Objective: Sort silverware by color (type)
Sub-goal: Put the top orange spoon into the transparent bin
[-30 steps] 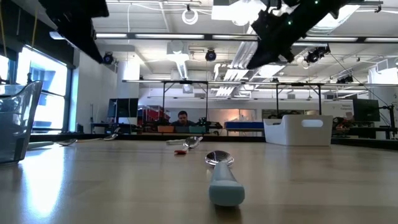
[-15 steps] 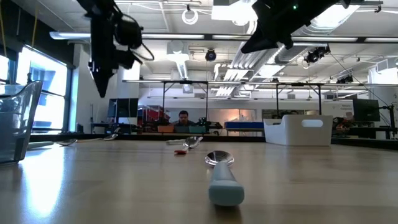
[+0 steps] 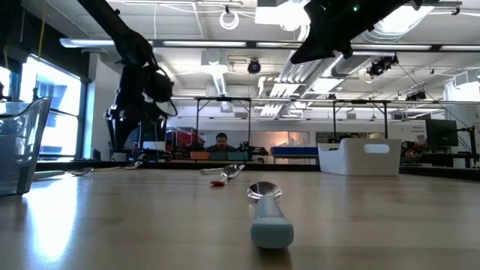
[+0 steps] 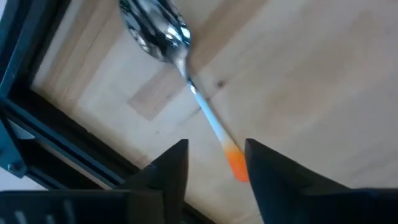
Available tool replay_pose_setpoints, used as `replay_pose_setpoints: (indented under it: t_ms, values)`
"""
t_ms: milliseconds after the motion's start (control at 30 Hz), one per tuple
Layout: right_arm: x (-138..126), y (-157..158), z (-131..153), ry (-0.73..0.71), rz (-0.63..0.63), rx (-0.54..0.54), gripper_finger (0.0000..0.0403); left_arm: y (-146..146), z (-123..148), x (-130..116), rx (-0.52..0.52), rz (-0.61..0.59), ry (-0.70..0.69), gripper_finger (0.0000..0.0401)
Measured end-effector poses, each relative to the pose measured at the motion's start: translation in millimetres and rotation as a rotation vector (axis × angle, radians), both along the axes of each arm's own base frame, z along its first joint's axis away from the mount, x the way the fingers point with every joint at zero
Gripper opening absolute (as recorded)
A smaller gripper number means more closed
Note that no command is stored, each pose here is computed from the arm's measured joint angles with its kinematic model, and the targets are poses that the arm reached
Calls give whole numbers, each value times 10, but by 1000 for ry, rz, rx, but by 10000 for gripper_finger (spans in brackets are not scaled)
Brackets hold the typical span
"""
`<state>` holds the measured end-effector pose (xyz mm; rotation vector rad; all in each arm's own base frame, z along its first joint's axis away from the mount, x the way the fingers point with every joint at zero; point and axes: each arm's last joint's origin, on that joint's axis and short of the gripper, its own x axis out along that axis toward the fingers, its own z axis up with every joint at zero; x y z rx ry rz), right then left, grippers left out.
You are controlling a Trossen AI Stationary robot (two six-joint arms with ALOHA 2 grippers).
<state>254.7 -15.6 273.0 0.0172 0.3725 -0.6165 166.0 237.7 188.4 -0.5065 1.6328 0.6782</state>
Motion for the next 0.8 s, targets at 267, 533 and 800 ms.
replay_pose_setpoints:
  t_ms: [267,533,800]
  values:
    - [1,0,-1,4,3,-4,0,248,-123,33,10,30,-26,181]
    - [1,0,0,13,10,-17,0,359,-192,-33,-6,62,-37,177]
    - [1,0,2,13,10,-17,0,326,-145,-116,-57,101,-25,175]
